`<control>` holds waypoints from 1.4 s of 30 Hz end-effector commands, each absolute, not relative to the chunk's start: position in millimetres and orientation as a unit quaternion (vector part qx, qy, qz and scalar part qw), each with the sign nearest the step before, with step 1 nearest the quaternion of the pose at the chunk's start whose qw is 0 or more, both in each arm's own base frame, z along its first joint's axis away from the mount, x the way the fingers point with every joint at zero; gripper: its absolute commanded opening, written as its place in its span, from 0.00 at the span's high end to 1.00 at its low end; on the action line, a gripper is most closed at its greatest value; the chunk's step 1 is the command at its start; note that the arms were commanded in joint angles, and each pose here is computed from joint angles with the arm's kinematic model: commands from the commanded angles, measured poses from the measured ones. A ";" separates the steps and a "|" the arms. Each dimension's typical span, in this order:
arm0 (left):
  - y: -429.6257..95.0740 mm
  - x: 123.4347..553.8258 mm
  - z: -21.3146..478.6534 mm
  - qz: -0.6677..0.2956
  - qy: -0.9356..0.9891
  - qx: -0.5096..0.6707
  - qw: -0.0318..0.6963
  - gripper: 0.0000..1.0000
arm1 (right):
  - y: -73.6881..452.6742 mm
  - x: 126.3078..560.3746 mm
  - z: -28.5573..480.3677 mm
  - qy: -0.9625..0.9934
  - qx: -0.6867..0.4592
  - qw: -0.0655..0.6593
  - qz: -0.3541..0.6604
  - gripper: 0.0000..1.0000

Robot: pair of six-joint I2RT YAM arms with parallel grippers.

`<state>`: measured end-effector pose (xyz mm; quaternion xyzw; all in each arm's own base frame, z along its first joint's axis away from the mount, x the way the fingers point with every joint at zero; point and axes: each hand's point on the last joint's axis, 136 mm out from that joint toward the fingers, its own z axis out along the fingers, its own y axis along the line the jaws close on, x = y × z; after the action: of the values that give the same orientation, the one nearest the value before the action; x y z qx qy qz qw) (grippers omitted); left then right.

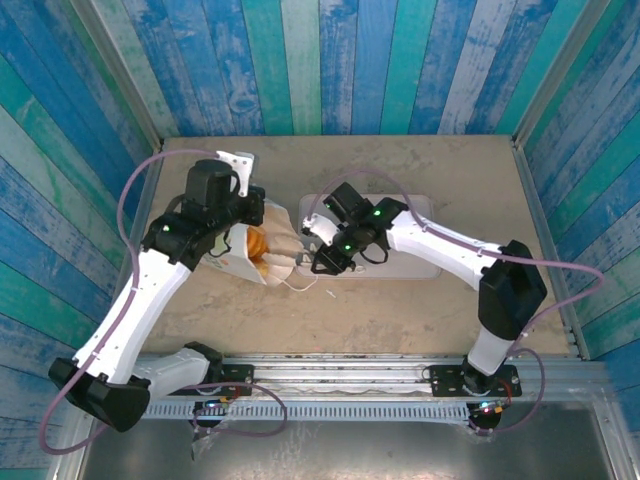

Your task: Take the fake bread out of the paper bag

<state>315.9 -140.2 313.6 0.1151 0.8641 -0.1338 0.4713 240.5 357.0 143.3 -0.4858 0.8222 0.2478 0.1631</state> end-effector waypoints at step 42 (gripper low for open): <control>-136.7 344.5 337.2 -0.160 0.810 0.029 0.563 1.00 | 315.0 238.7 195.8 0.865 -0.395 0.125 0.283 0.61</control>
<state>344.6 -137.5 318.4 0.0456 0.8319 -0.1449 0.5337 255.6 333.7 176.2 -0.4131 0.8617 0.2570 0.1443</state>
